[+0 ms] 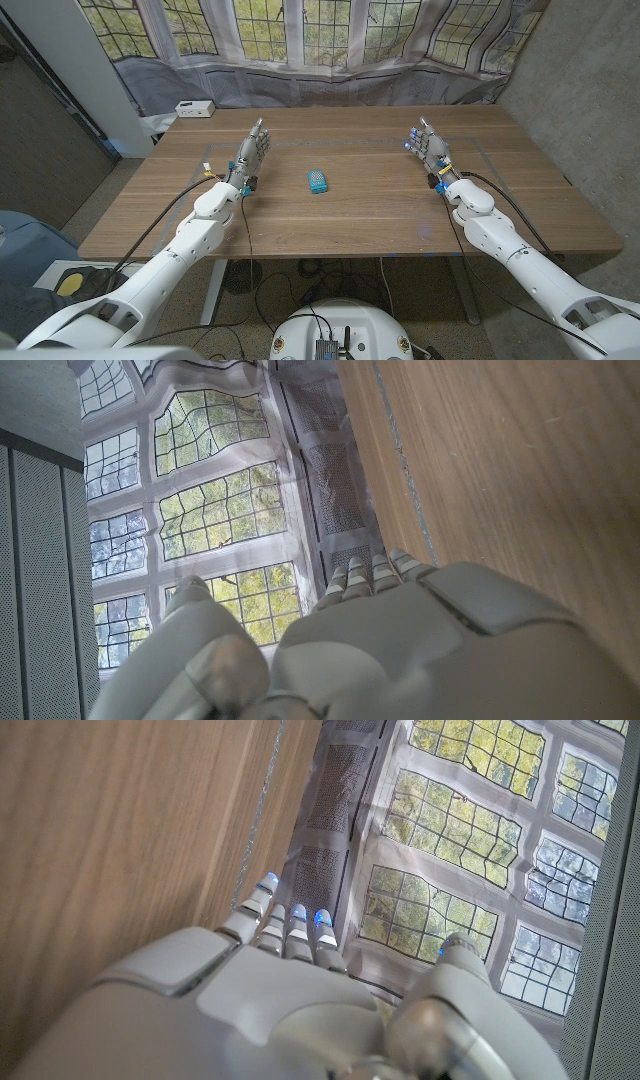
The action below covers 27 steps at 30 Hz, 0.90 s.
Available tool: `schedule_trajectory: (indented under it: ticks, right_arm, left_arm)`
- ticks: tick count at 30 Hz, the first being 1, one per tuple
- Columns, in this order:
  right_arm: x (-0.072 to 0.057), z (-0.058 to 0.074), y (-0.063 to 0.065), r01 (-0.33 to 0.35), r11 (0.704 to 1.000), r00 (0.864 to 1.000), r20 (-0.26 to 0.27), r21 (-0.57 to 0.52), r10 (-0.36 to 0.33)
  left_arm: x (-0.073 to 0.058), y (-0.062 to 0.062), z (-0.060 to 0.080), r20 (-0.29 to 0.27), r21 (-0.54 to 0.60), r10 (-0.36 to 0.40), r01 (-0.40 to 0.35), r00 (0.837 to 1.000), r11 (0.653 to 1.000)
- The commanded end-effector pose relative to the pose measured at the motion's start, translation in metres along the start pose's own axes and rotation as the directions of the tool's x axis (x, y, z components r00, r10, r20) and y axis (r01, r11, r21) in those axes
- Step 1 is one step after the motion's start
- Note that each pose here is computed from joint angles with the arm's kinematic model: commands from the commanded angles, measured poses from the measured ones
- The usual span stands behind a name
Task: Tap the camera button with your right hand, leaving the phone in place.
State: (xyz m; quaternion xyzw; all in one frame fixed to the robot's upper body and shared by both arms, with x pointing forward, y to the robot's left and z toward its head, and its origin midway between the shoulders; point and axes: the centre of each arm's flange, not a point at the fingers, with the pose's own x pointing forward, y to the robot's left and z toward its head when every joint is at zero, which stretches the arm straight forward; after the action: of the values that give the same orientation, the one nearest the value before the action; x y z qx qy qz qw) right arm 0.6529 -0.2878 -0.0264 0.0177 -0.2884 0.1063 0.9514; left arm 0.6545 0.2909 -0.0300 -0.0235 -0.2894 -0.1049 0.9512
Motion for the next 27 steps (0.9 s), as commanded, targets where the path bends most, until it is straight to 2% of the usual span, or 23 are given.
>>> schedule_trajectory:
  ticks: [1,10,19,23,27]
  right_arm:
    - [-0.001,0.005,0.003,-0.007,1.0,0.999,0.035,-0.016,0.008]
    - [-0.01,0.015,0.003,0.001,0.999,0.997,0.071,-0.047,0.002]
    - [-0.017,0.025,-0.006,0.003,0.998,0.994,0.113,-0.057,0.003]
    - [-0.017,0.03,-0.01,0.006,0.999,0.99,0.139,-0.047,0.001]
    - [-0.013,0.037,-0.014,-0.003,0.999,0.988,0.153,-0.041,0.009]
  left_arm:
    - [-0.002,0.002,0.002,0.017,-0.01,-0.009,0.009,1.0,1.0]
    - [-0.005,0.004,0.016,0.039,0.022,-0.018,0.017,0.999,1.0]
    - [0.001,0.003,0.028,0.055,0.078,-0.036,0.032,0.998,0.996]
    - [0.002,0.003,0.032,0.074,0.078,-0.045,0.039,0.996,0.996]
    - [0.004,0.003,0.032,0.076,0.031,-0.071,0.069,0.995,0.997]
